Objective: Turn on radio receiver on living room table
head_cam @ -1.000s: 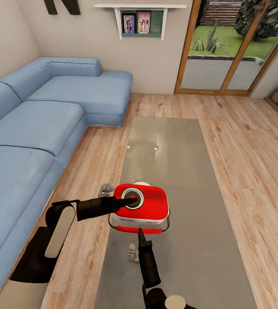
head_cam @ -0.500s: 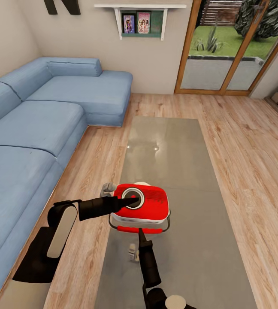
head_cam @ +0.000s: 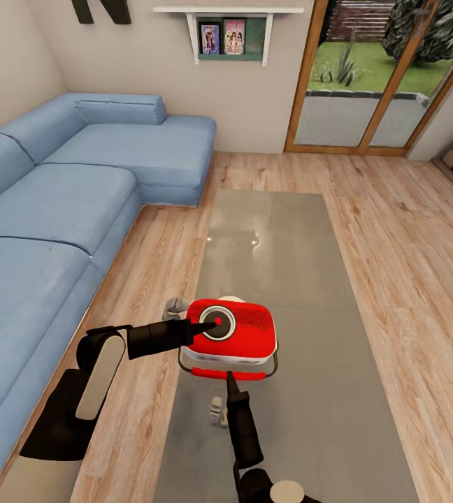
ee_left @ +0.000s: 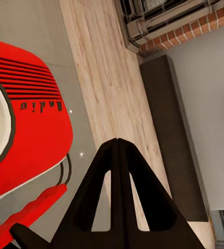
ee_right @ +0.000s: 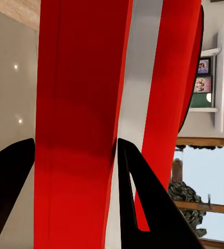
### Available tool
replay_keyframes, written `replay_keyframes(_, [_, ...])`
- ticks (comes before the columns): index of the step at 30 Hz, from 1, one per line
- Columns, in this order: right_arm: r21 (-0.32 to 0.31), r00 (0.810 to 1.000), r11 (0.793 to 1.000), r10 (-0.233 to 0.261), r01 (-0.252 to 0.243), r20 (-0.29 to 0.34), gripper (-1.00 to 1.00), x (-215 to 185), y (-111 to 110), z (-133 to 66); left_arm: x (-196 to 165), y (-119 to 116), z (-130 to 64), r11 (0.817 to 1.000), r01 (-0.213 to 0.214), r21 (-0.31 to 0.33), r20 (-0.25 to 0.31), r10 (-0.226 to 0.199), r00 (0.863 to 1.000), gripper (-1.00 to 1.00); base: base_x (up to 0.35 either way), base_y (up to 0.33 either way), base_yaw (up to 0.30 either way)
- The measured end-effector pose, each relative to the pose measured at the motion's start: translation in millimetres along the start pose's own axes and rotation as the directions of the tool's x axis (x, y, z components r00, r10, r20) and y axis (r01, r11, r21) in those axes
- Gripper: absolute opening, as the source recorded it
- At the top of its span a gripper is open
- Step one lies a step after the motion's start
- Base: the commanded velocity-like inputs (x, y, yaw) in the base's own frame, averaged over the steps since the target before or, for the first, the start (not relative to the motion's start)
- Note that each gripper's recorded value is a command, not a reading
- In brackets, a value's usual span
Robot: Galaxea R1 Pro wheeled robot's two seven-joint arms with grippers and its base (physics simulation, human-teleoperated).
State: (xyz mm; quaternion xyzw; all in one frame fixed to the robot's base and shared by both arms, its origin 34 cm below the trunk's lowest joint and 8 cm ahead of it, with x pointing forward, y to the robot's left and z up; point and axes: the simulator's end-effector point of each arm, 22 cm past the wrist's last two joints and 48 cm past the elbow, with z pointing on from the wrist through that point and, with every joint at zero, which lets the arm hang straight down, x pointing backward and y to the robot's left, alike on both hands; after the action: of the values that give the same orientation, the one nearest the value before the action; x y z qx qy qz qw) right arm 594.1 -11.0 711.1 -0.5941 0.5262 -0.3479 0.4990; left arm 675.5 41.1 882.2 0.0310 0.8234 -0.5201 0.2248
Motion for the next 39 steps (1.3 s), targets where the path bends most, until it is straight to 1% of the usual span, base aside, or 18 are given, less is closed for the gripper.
replay_keyframes(4, [0.008,1.0,1.0,-0.003,0.003,0.0,-1.0,1.2,-1.4,-0.2,-1.7,-0.5,0.0,1.0,-0.002,0.001,0.003,0.002,1.0,-1.0,0.0,0.0,0.0])
replay_keyframes(7, [0.04,1.0,0.999,-0.006,0.006,0.003,-1.0,0.7,-8.5,-0.4,-10.9,-2.4,-0.4,1.0,-0.016,0.001,0.011,0.016,1.0,-1.0,0.0,0.0,0.0])
replay_keyframes(10, [0.047,1.0,0.999,-0.004,0.004,0.002,-1.0,1.5,-9.6,-0.6,-24.4,-3.3,-2.8,0.999,-0.032,-0.001,0.028,0.032,0.999,-1.0,0.0,0.0,0.0])
replay_keyframes(12, [0.047,1.0,0.999,-0.005,0.005,0.002,-1.0,1.9,-9.3,-0.9,-39.8,1.9,-9.4,0.999,-0.033,-0.013,0.056,0.034,0.998,-1.0,0.0,0.0,0.0])
replay_keyframes(14, [0.047,1.0,0.999,-0.007,0.007,0.002,-1.0,2.0,-8.9,-1.1,-75.6,15.6,-25.9,0.999,-0.02,-0.038,0.127,0.024,0.992,-1.0,0.0,0.0,0.0])
replay_keyframes(16, [0.05,1.0,0.999,-0.007,0.007,0.003,-1.0,1.8,-9.5,-1.0,-83.1,23.1,-29.1,0.999,-0.006,-0.053,0.14,0.014,0.99,-1.0,0.0,0.0,0.0])
replay_keyframes(20, [0.054,1.0,0.999,-0.007,0.007,0.004,-1.0,1.5,-10.6,-1.1,-87.1,37.0,-31.8,0.995,0.01,-0.101,0.147,0.005,0.989,-1.0,0.0,0.0,0.0])
replay_keyframes(27, [0.055,1.0,0.998,-0.007,0.006,0.004,-1.0,1.4,-10.7,-1.2,-87.0,41.2,-32.7,0.994,0.015,-0.112,0.147,0.002,0.989,-1.0,0.0,0.0,0.0])
replay_keyframes(31, [0.055,1.0,0.998,-0.007,0.006,0.004,-1.0,1.3,-10.7,-1.2,-81.3,52.7,-31.4,0.991,0.04,-0.129,0.136,-0.023,0.99,-1.0,0.0,0.0,0.0])
replay_keyframes(33, [0.055,1.0,0.998,-0.007,0.007,0.004,-1.0,1.3,-10.8,-1.1,-77.0,73.4,-29.3,0.98,0.075,-0.185,0.125,-0.052,0.991,-1.0,0.0,0.0,0.0])
replay_keyframes(36, [0.055,1.0,0.998,-0.006,0.006,0.004,-1.0,0.9,-10.9,-1.1,-85.6,76.5,-26.4,0.977,0.08,-0.198,0.128,-0.056,0.99,-1.0,0.0,0.0,0.0])
replay_keyframes(39, [0.055,1.0,0.998,-0.005,0.005,0.004,-1.0,0.6,-11.0,-1.1,-91.6,76.5,-20.3,0.977,0.089,-0.194,0.125,-0.065,0.99,-1.0,0.0,0.0,0.0])
